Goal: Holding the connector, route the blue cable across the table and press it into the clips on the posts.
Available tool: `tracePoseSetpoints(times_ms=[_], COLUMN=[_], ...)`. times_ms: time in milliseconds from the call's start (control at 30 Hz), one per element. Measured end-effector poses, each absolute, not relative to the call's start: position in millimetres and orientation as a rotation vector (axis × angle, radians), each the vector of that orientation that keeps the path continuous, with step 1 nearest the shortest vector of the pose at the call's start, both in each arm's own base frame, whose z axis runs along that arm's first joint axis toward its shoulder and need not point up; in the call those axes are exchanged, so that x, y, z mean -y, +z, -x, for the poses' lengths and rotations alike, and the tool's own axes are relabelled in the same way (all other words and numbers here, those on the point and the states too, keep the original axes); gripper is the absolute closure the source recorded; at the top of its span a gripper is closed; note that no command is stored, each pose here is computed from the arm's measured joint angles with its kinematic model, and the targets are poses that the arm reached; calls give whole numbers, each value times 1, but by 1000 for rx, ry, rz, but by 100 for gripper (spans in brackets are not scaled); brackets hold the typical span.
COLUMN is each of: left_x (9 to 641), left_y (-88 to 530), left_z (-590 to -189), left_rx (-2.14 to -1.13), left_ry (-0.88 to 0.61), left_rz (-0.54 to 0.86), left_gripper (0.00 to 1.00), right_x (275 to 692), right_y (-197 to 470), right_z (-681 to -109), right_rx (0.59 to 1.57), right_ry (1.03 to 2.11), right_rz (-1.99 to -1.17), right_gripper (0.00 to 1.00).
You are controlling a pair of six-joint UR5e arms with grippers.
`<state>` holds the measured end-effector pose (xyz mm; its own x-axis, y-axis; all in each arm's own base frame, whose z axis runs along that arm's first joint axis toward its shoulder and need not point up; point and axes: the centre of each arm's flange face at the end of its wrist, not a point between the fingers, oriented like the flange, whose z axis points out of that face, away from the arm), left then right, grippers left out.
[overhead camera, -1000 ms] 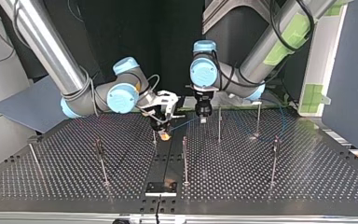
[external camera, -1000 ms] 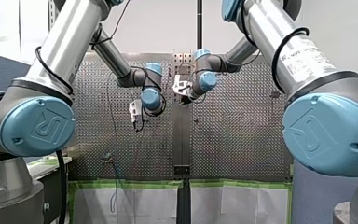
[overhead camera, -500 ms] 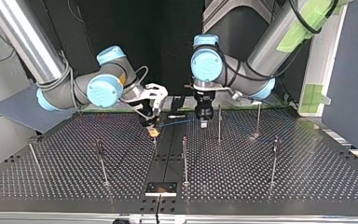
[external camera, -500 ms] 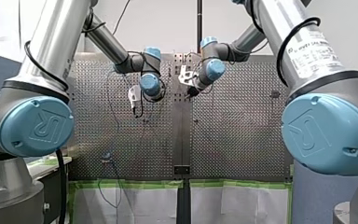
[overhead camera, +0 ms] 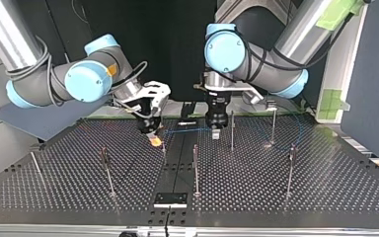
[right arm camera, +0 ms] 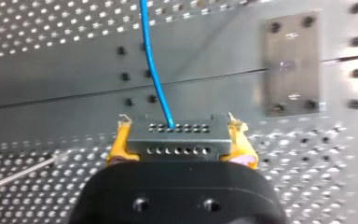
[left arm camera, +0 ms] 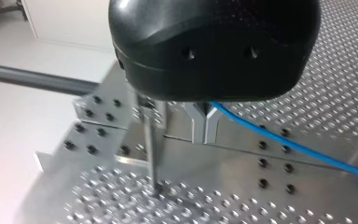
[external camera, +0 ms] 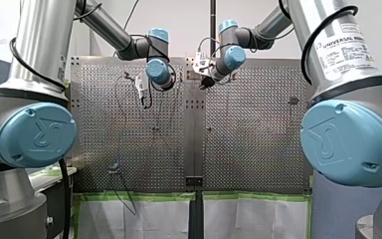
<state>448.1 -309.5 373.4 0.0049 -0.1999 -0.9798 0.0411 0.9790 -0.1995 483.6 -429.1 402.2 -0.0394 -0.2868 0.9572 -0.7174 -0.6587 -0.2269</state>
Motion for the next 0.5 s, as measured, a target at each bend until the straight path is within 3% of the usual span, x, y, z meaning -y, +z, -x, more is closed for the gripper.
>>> tracePoseSetpoints(times_ms=[300,500], left_x=[321,327], left_y=[397,388], left_z=[-437,-447], left_rx=[-1492,-1500], left_ry=[-276,-306], left_rz=[84,60], left_gripper=[100,100], right_x=[412,409], right_y=[451,470], right_z=[-475,-468], right_rx=[982,964], right_ry=[1831,1853], right_rz=[-1860,-1825], right_gripper=[100,100])
